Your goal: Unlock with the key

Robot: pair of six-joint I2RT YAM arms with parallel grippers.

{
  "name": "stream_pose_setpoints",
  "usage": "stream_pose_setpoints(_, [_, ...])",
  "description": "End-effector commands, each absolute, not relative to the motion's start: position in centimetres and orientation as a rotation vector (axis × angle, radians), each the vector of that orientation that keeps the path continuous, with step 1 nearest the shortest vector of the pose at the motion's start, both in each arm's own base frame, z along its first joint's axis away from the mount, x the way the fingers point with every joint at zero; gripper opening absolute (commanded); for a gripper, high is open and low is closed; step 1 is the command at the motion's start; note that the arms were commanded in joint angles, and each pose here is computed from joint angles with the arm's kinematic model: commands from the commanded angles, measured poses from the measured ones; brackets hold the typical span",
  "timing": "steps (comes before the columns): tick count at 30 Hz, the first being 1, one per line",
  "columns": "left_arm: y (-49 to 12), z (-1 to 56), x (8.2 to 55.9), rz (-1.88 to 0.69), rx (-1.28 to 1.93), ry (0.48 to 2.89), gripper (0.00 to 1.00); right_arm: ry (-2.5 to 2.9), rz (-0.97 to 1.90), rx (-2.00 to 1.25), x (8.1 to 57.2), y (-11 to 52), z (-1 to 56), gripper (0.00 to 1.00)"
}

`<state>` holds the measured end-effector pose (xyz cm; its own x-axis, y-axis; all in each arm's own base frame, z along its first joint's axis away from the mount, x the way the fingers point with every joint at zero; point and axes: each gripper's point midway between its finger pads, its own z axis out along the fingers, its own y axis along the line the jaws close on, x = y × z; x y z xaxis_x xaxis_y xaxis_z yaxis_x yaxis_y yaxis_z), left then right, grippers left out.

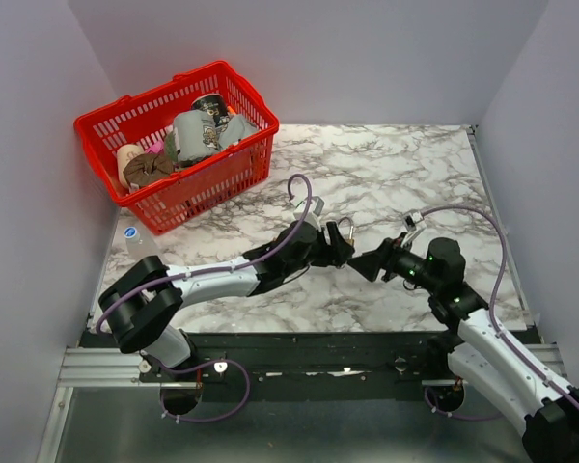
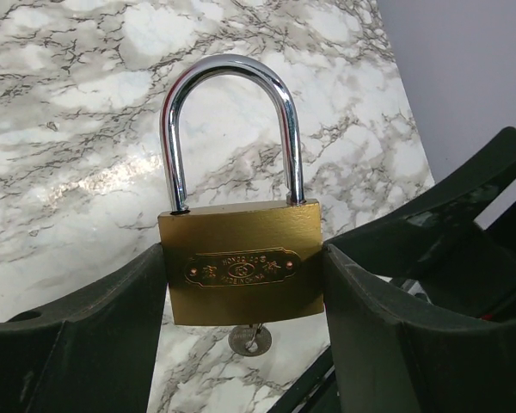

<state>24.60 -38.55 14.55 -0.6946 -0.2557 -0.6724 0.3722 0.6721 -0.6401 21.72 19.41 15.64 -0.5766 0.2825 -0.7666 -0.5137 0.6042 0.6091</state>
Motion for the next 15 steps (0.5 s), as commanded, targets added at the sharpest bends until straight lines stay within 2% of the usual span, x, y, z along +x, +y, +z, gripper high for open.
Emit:
stream_pose_setpoints(1, [-38.5,15.5,23.6,-1.117,0.243,2.023,0.00,1.819,0.953,-0.223,23.1,18.3,20.3,0.76])
stream_pose_setpoints(9, [-37.5,17.3,18.6,-1.439,0.578,1.926,0.00,1.735,0.917,-0.491,22.8,19.4,23.8,0.76])
stream_pose_setpoints(15, [-35.9,19.9,16.2,-1.586,0.712,1.887,0.00,1.642,1.076,-0.731,20.8,21.9,24.4,0.76])
